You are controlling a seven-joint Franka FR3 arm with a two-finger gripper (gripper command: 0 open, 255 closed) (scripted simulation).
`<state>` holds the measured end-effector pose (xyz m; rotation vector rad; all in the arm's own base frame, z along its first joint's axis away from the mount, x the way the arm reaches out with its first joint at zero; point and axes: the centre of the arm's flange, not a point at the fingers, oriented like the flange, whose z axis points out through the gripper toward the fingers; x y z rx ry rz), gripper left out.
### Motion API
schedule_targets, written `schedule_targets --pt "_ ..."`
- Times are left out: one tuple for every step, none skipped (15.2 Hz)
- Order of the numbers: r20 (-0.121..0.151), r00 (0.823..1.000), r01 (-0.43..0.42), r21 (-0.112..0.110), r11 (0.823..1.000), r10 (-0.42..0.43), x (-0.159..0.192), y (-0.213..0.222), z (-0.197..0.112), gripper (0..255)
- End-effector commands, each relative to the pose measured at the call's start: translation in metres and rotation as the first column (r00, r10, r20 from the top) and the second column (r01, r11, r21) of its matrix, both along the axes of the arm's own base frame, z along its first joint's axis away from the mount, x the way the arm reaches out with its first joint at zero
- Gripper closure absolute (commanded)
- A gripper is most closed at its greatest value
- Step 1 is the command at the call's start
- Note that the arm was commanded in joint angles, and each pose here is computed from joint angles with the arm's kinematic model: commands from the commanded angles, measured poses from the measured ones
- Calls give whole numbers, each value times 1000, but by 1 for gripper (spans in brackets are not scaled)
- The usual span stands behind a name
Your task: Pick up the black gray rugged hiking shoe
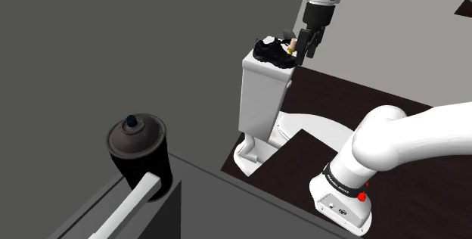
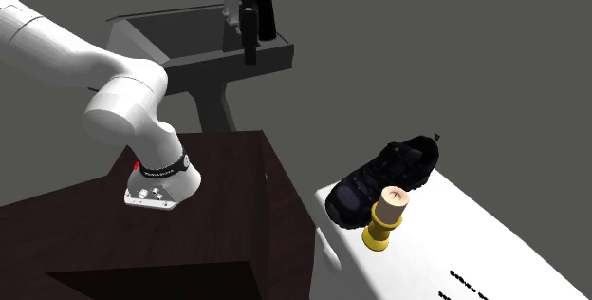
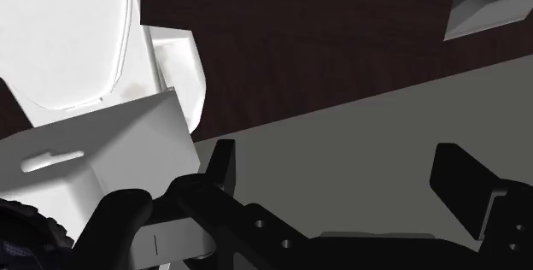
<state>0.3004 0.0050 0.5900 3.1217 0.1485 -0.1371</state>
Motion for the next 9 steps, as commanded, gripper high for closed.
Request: schedule_targets --pt "0 1000 0 0 1000 0 0 0 0 0" --pt "4 1000 -15 2 1000 15 6 -11 -1 0" --pt "8 1000 -30 3 1000 30 13 -22 -2 0" --pt "12 999 -45 5 999 45 20 -33 -3 0" --pt "16 998 -61 6 998 60 27 -44 -4 0" --pt "20 997 -76 8 997 76 34 -55 -5 0" --pt "24 996 -91 9 996 91 41 -65 -6 0" --pt "28 994 -106 11 994 106 49 -76 -7 0" --pt "32 992 -121 12 993 121 57 -86 -9 0"
